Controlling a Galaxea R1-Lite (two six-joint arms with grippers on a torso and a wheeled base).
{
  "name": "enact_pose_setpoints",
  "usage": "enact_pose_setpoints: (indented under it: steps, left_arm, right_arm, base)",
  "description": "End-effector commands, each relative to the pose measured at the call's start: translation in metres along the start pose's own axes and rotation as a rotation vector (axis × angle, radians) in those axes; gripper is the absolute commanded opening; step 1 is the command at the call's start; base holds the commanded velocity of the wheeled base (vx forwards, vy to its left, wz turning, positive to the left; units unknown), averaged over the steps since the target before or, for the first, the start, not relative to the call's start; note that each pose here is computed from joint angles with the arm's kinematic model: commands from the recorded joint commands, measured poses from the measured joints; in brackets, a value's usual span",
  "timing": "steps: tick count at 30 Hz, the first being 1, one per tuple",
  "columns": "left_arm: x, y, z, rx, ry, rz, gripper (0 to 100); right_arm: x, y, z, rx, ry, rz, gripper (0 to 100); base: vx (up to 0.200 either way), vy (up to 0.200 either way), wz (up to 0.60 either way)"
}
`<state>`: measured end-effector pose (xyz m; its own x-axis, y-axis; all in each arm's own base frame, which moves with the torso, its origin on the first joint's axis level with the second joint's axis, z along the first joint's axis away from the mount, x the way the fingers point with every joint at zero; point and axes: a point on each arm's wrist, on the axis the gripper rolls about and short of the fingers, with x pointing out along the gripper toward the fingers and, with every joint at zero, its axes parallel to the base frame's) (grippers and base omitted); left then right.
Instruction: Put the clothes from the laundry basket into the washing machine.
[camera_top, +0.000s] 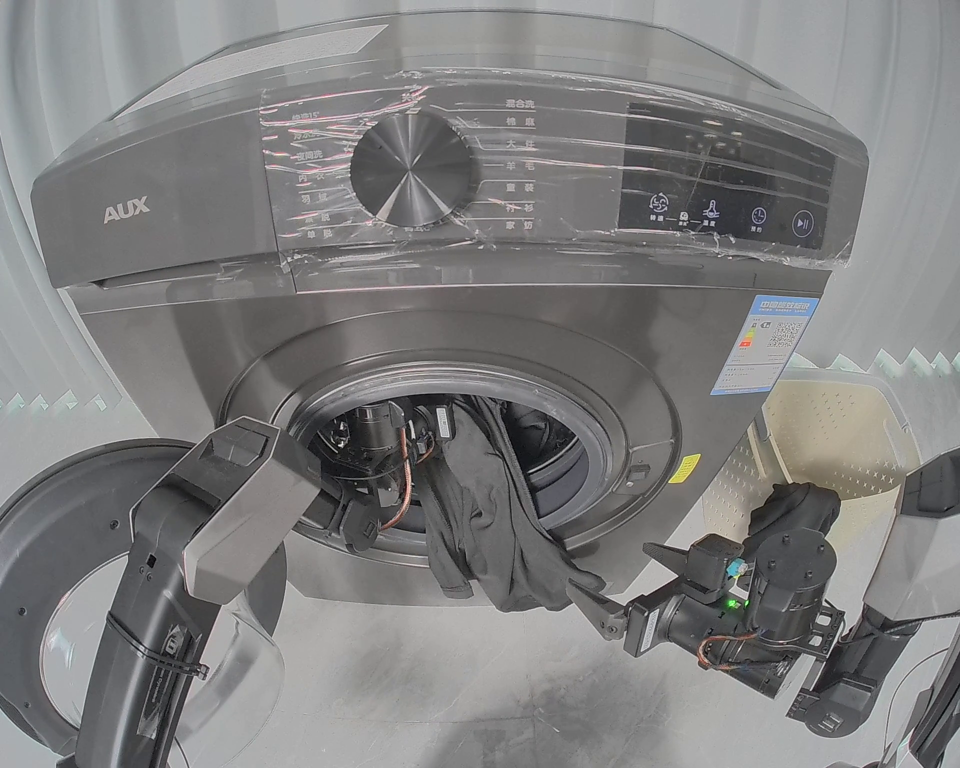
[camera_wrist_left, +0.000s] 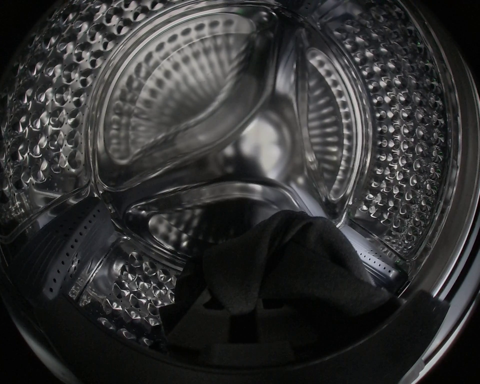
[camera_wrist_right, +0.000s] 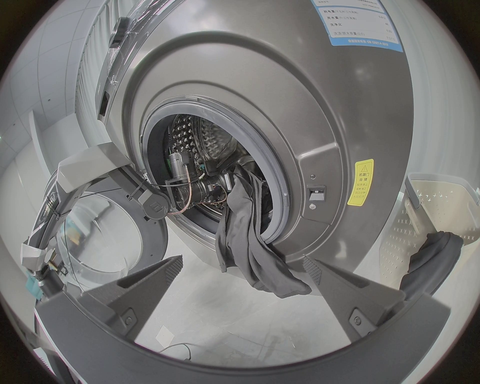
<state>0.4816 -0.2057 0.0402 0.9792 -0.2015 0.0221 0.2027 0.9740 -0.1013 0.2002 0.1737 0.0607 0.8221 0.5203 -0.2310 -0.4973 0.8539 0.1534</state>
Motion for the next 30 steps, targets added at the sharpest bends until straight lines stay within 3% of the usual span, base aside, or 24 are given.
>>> enact_pose_setpoints:
  steps: [1,2,3,9,16,18,30]
  left_arm:
    - [0.001,0.006,-0.001,-0.001,0.000,0.011,0]
    - [0.000,0.004,-0.002,-0.002,0.005,0.009,0]
    - [0.000,0.004,-0.002,-0.002,0.005,0.009,100]
    - [-0.019,-0.013,-0.013,0.011,0.089,-0.038,100]
    - [-0.055,-0.026,-0.021,0.048,0.238,-0.097,100]
    - [-0.072,-0.030,-0.021,0.072,0.304,-0.111,100]
    - [-0.102,-0.048,-0.016,0.091,0.364,-0.220,100]
  right_arm:
    - [0.001,0.000,-0.002,-0.001,0.006,-0.001,100]
    - [0.001,0.000,-0.002,-0.001,0.006,-0.001,100]
    - [0.001,0.000,-0.002,-0.001,0.006,-0.001,100]
    - [0.001,0.000,-0.001,-0.001,0.006,-0.002,100]
    - [0.001,0.000,-0.001,-0.001,0.006,-0.002,100]
    - [0.001,0.000,-0.002,-0.001,0.006,-0.001,100]
    - [0.001,0.000,-0.002,-0.001,0.006,-0.001,100]
  base:
    - [0.000,0.000,0.00]
    - [0.000,0.000,0.00]
    - [0.000,0.000,0.00]
    - [0.000,0.000,0.00]
    - [0.000,0.000,0.00]
    - [0.000,0.000,0.00]
    - [0.000,0.000,0.00]
